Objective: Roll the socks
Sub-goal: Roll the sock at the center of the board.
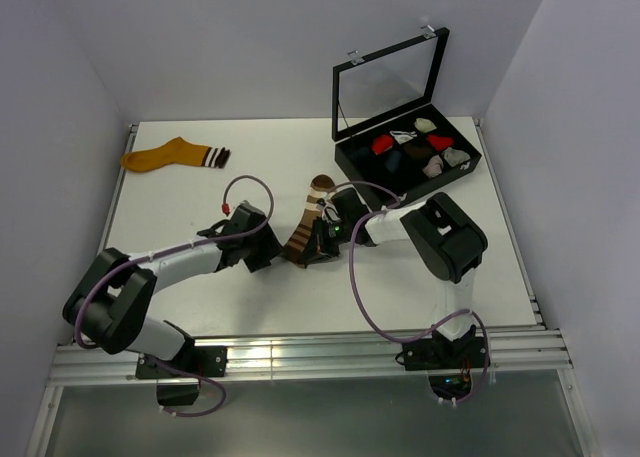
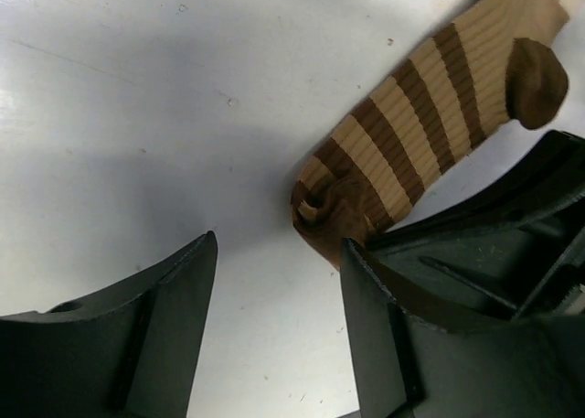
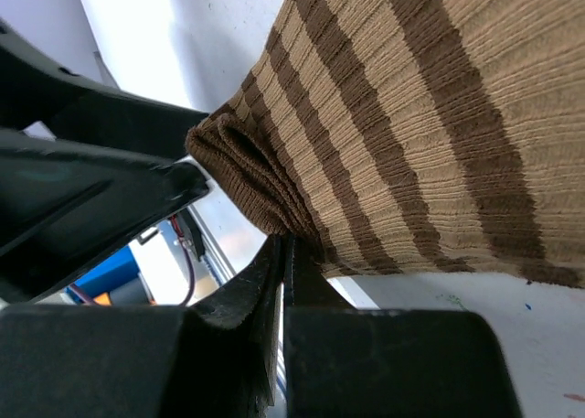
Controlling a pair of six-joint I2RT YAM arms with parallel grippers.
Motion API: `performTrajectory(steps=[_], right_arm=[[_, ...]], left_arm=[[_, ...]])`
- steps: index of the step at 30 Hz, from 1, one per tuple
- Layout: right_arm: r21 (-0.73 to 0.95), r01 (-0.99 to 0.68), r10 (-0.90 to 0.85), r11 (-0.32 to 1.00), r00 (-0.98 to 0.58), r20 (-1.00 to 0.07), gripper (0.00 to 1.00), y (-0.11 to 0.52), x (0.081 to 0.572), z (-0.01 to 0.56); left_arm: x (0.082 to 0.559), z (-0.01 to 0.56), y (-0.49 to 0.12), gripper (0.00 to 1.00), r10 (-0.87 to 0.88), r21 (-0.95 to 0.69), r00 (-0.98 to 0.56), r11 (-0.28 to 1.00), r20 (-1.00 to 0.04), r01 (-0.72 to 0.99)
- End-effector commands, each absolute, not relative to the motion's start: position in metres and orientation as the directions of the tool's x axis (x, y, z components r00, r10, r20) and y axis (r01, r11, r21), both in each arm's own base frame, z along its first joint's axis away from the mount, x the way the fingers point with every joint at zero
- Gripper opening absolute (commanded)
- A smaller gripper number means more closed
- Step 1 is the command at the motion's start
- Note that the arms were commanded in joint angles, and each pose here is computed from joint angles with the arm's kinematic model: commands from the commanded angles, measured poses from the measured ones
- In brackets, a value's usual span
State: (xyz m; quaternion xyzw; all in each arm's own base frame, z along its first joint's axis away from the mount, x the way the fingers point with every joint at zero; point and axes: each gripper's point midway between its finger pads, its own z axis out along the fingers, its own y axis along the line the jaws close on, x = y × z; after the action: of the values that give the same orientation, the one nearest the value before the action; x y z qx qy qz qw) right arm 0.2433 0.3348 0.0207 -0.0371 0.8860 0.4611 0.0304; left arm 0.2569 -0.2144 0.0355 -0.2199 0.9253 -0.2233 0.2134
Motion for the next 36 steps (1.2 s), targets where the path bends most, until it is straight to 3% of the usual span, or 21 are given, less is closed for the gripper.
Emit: performTrajectory(steps=[1,11,17,21,25,31,36], right_arm=[[0.783,-0.039,-0.025,0.621,-0.999,-0.029,0.00,0.326,0.239,0.000],[0.761,-0.063,-0.034,0.645,-0.998,-0.055,0.00,0.324,0.243,-0.003],[0.740,-0.136,-0.052,0.659,-0.989,-0.136,0.02,0.323,0.248,0.008],[0.686,-0.264,-0.089,0.678,-0.956,-0.280,0.19,0.323,0.254,0.029],[0.551,-0.435,-0.152,0.712,-0.861,-0.485,0.37,0.319,0.262,0.046],[0.282,-0.591,-0.224,0.756,-0.638,-0.737,0.44,0.319,0.268,0.069],[0.141,-0.658,-0.288,0.740,-0.499,-0.817,0.45,0.332,0.263,0.072]], left_arm=[[0.264,0.035,-0.227,0.60,-0.517,-0.545,-0.810,0.779,-0.277,-0.310],[0.262,0.009,-0.223,0.47,-0.494,-0.479,-0.829,0.812,-0.261,-0.333],[0.260,0.000,-0.221,0.27,-0.465,-0.427,-0.850,0.839,-0.246,-0.336],[0.264,0.004,-0.215,0.16,-0.440,-0.375,-0.855,0.868,-0.274,-0.327],[0.267,0.011,-0.212,0.13,-0.397,-0.319,-0.874,0.897,-0.280,-0.305],[0.271,0.014,-0.213,0.14,-0.331,-0.263,-0.906,0.928,-0.264,-0.263],[0.272,0.014,-0.216,0.14,-0.294,-0.242,-0.924,0.941,-0.245,-0.235]])
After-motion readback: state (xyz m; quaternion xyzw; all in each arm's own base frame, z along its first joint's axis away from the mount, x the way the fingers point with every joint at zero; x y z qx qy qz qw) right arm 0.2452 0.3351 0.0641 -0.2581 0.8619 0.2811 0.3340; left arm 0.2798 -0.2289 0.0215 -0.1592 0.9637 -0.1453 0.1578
